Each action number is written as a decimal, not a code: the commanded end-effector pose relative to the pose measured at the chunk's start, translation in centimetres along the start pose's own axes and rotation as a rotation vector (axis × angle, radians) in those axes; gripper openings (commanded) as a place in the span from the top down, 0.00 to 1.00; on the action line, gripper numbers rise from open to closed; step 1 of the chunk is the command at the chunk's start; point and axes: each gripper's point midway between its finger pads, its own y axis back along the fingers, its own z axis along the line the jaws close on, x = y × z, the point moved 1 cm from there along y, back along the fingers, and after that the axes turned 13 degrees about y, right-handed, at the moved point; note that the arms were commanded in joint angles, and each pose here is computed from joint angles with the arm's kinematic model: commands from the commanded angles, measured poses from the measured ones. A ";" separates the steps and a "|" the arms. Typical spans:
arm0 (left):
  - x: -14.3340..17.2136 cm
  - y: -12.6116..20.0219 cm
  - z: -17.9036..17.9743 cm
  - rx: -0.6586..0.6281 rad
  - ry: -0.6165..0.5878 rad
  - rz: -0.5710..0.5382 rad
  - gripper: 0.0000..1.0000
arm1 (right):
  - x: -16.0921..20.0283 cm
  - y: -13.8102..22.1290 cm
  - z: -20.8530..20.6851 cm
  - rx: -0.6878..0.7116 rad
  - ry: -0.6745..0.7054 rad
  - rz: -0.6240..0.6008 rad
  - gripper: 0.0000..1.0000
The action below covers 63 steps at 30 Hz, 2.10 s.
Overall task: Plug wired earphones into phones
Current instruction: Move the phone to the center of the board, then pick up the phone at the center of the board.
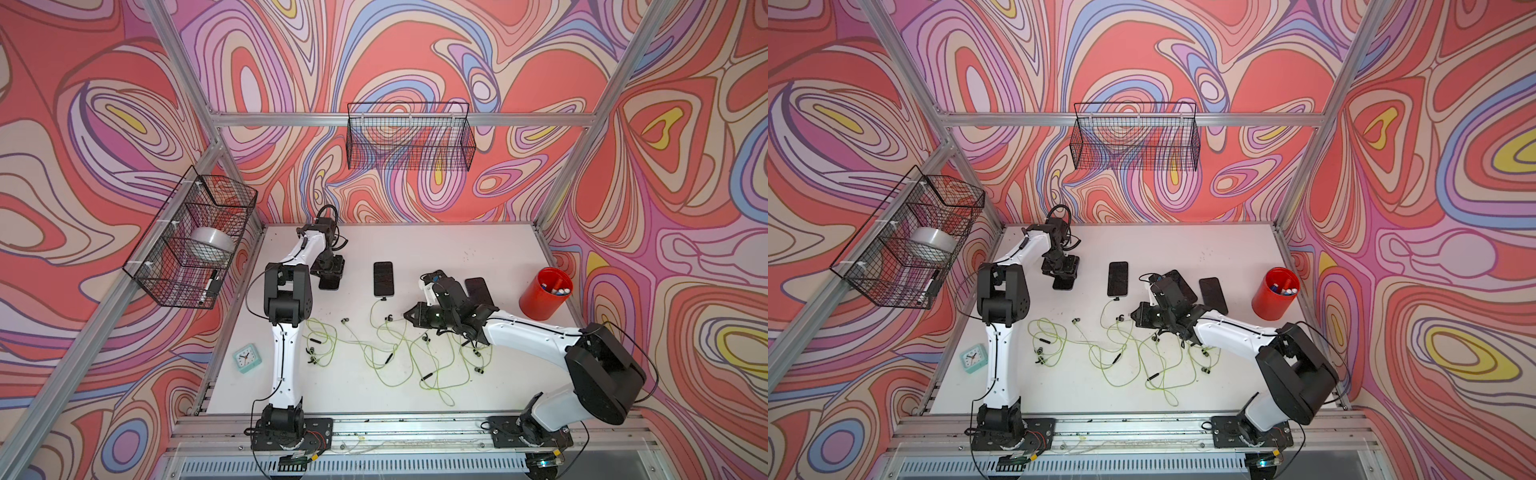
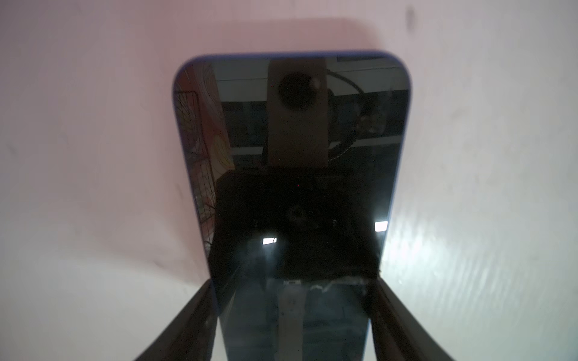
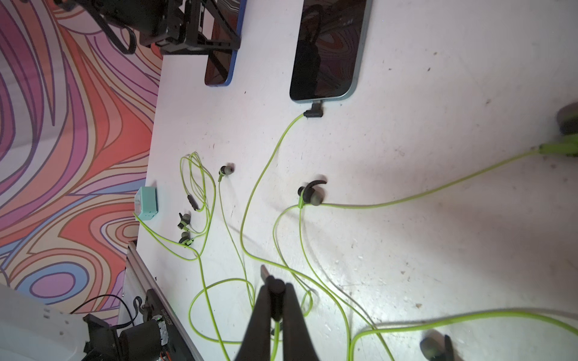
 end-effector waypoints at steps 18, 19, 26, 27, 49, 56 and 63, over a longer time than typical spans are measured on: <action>3.1 -1.8 -0.8 -0.050 0.009 0.131 0.27 | -0.9 0.9 0.5 0.009 0.034 -0.018 1.00; 3.5 -1.9 -0.7 -0.052 0.014 0.134 0.29 | -0.9 1.0 0.5 0.012 0.038 -0.019 1.00; 5.4 -1.9 -0.4 -0.045 0.062 0.164 0.32 | -1.3 1.7 0.5 0.027 0.048 -0.037 1.00; 5.5 -1.8 -0.4 -0.044 0.060 0.164 0.30 | -1.3 1.8 0.5 0.027 0.049 -0.037 1.00; 7.7 -0.8 0.5 -0.072 0.064 0.157 0.43 | -1.4 2.9 0.3 0.055 0.053 -0.057 1.00; 6.7 1.8 0.0 -0.032 0.159 0.076 0.58 | -1.8 2.3 0.7 0.038 0.073 -0.053 1.00; 7.7 4.5 -0.4 0.056 0.361 -0.004 0.75 | -2.5 0.1 1.6 -0.024 0.100 -0.032 1.00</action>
